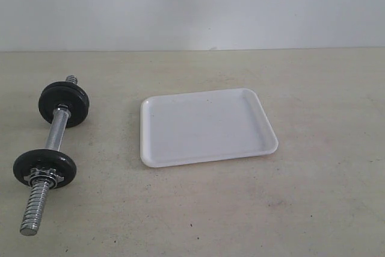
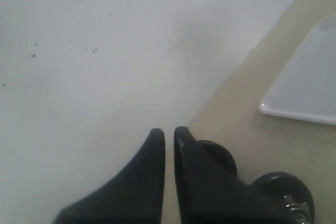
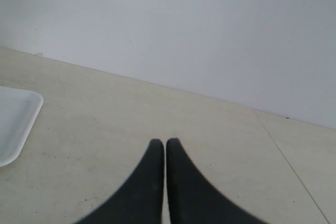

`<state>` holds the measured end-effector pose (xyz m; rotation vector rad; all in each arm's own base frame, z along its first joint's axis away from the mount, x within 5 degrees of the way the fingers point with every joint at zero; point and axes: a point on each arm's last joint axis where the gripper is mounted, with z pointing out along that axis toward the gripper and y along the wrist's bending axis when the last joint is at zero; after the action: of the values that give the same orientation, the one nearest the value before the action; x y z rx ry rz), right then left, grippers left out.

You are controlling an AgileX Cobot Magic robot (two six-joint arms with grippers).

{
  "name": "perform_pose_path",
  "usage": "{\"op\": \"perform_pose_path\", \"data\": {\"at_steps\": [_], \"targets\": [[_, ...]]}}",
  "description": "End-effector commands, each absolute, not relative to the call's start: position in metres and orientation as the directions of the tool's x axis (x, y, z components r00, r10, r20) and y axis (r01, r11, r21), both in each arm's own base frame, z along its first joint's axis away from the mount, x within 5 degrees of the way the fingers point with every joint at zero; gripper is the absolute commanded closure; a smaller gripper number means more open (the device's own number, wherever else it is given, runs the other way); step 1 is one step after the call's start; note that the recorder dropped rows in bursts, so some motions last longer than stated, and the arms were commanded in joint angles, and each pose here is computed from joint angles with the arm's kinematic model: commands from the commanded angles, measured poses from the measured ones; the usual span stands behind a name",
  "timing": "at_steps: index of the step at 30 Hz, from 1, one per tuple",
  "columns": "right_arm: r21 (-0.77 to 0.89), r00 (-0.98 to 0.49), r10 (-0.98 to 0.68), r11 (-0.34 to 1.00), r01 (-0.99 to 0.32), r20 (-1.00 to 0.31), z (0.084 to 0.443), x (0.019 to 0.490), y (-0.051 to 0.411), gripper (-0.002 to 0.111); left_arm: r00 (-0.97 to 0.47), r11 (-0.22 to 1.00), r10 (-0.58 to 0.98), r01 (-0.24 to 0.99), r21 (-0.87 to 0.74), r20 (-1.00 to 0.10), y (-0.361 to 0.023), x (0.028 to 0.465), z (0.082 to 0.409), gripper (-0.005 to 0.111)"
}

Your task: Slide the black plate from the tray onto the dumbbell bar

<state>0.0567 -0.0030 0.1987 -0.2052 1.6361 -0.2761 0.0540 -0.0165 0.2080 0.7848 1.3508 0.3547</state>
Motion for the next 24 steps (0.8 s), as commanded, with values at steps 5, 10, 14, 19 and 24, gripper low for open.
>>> {"op": "perform_pose_path", "data": {"at_steps": [5,10,14,19,24], "targets": [[-0.294,-0.075,-0.291,0.955,0.044,-0.954,0.1999,0.0562,-0.0034,0.109,0.128,0.725,0.668,0.111,0.680,-0.733,-0.0092,0.0557,0.2070,0.102],[-0.294,-0.075,-0.291,0.955,0.044,-0.954,0.1999,0.0562,-0.0034,0.109,0.076,0.731,0.676,0.054,0.680,-0.733,-0.0049,0.0563,0.2070,0.102],[-0.290,-0.075,-0.287,0.956,0.044,-0.955,0.1999,0.0562,-0.0034,0.109,0.064,0.732,0.677,0.041,0.680,-0.733,-0.0039,0.0563,0.2070,0.102],[-0.284,-0.075,-0.280,0.958,0.044,-0.957,0.1999,0.0562,-0.0034,0.109,0.064,0.732,0.677,0.041,0.680,-0.733,-0.0039,0.0563,0.2070,0.102],[-0.272,-0.074,-0.268,0.961,0.045,-0.960,0.1999,0.0562,-0.0034,0.109,0.064,0.732,0.677,0.041,0.680,-0.733,-0.0039,0.0563,0.2070,0.102]]}}
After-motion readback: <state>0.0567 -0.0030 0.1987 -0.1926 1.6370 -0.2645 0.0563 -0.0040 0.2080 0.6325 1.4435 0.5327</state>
